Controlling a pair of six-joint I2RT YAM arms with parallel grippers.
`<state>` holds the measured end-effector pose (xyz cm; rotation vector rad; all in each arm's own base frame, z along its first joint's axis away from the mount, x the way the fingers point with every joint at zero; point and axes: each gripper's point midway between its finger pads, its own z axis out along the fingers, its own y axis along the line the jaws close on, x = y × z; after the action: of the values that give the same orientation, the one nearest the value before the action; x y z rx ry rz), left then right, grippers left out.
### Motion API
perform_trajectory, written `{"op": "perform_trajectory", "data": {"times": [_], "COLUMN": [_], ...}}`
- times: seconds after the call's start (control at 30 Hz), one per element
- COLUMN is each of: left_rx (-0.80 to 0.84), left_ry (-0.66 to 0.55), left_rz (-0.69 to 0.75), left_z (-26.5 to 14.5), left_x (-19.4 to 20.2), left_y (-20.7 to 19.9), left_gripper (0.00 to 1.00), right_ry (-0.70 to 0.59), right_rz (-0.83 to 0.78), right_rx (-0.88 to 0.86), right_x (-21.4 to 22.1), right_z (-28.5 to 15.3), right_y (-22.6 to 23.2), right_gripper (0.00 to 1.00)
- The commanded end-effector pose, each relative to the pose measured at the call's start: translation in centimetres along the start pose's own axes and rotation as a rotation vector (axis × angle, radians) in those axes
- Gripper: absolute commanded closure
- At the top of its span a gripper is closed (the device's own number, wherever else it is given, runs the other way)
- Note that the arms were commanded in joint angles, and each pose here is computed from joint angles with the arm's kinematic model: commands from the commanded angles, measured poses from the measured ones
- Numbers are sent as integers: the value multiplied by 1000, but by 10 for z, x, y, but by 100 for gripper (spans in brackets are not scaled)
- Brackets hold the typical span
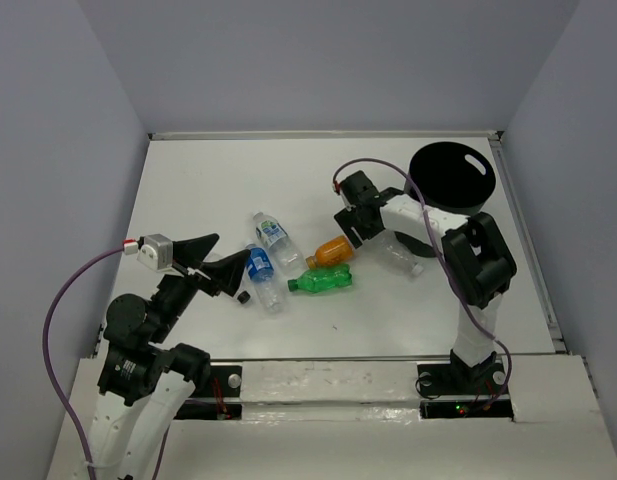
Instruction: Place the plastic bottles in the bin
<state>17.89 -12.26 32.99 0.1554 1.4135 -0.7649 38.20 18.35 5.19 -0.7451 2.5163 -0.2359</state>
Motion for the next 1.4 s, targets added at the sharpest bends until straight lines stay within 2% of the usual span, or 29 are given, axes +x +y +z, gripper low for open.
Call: {"op": "perform_trajectory", "data": {"times": [0.0,0.1,0.23,0.57,0.7,0.77,0.9,1.0,1.2,1.37], "left_rx": [28,30,30,31,32,35,37,37,43,50], "left_ry": [-15,-19,-19,-16,-11,-9,-10,-9,-13,-12], "left_rz": [11,12,12,13,15,15,18,18,23,22], "left_z": [2,2,2,3,4,4,4,4,3,3], "left_x": [-2,-3,-3,-3,-2,-1,-1,-1,-3,-3], "left_y": [-4,-4,-4,-4,-3,-3,-3,-3,-4,-5], "left_gripper": [1,1,1,1,1,1,1,1,1,1], "right_ry": [-68,-89,-164,-397,-578,-737,-1026,-1160,-1250,-1171], "right_rz": [12,21,66,106,199,270,423,535,686,740], "right_rx": [-2,23,65,98,38,35,144,294,504,607], "right_x": [-25,-29,-44,-76,-104,-123,-150,-151,-136,-115], "right_z": [2,-2,-29,-132,-201,-254,-339,-380,-397,-347], "right_y": [-8,-13,-28,-34,-44,-62,-112,-160,-232,-275], "right_gripper": [23,28,48,49,50,50,50,50,50,50]}}
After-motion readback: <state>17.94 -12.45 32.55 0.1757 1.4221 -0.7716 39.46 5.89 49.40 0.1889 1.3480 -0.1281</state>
